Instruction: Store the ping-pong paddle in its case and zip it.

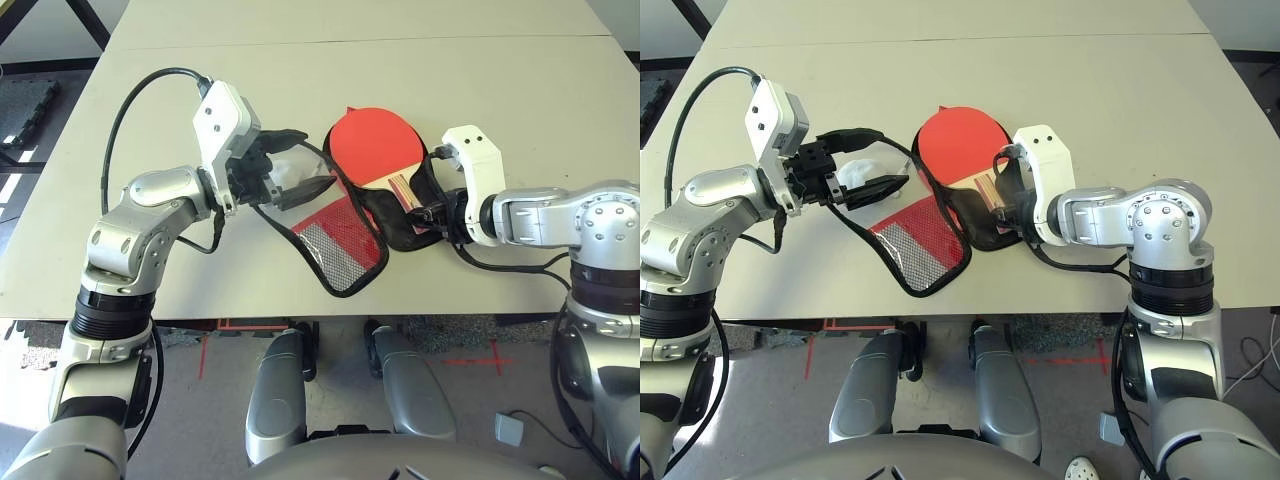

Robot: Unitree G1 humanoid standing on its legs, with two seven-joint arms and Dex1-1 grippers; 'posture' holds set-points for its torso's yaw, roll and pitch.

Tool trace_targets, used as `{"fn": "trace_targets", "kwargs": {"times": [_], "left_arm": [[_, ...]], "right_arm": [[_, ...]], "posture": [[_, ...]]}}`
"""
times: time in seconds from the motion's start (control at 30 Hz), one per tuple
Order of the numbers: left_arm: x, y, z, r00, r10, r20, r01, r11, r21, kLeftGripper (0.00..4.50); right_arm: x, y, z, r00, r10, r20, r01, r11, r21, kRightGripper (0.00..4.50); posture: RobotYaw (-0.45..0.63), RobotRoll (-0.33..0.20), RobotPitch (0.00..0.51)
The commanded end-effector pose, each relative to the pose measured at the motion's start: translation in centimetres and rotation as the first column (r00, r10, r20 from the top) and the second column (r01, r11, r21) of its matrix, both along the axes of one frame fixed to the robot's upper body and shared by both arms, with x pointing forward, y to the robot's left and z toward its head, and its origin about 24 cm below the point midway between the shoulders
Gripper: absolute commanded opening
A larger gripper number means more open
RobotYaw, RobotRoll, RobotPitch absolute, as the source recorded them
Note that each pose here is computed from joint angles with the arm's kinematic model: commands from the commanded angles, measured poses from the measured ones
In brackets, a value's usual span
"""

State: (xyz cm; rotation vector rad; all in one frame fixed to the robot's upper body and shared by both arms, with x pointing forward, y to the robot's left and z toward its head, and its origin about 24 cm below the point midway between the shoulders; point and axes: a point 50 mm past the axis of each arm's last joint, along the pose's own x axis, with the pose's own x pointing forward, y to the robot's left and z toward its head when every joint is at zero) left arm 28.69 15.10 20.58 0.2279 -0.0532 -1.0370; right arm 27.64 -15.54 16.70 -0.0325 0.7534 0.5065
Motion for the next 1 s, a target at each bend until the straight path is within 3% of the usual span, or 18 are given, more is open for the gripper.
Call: {"fn": "trace_targets", "kwargs": {"times": [0.03, 0.2, 0.37, 0.5, 0.7, 0.8, 1.0], "left_arm": [[-0.3, -0.5, -0.4, 1.000, -0.020, -0.012, 0.020, 1.000, 0.016, 4.50], [-0.3, -0.6, -0.5, 1.000, -0.025, -0.014, 0.025, 1.000, 0.017, 4.50], [-0.1, -0.1, -0.1, 1.000, -0.013, 0.003, 0.013, 1.000, 0.020, 4.50], [-0.1, 1.9, 2.6, 0.996, 0.052, 0.074, -0.054, 0.998, 0.031, 4.50], [-1.1, 6.2, 4.7, 0.983, 0.157, 0.097, -0.169, 0.978, 0.123, 4.50], [-2.2, 9.3, 4.1, 0.971, 0.232, 0.052, -0.238, 0.947, 0.216, 4.50], [-2.7, 10.6, 2.0, 0.957, 0.289, -0.015, -0.278, 0.934, 0.222, 4.50]], "right_arm": [[-0.5, 0.1, 0.1, 1.000, 0.026, -0.003, -0.026, 1.000, 0.003, 1.28], [-0.6, 0.3, 0.2, 1.000, 0.024, -0.006, -0.023, 0.999, 0.029, 1.28], [-0.6, 0.3, 1.0, 0.999, 0.052, -0.005, -0.051, 0.996, 0.070, 2.98], [-0.6, -1.0, 2.6, 0.996, 0.090, -0.001, -0.090, 0.993, 0.073, 4.47], [-1.1, -2.9, 3.8, 0.989, 0.147, -0.014, -0.145, 0.984, 0.100, 4.49], [-0.6, -4.2, 4.5, 0.990, 0.128, 0.064, -0.137, 0.979, 0.151, 4.49], [0.8, -5.7, 3.7, 0.982, 0.088, 0.166, -0.125, 0.964, 0.233, 4.49]], "posture": [[0.09, 0.000, 0.262], [0.08, 0.000, 0.264], [0.08, 0.000, 0.265], [0.08, 0.000, 0.264], [0.11, 0.000, 0.265], [0.13, 0.000, 0.265], [0.15, 0.000, 0.259]]}}
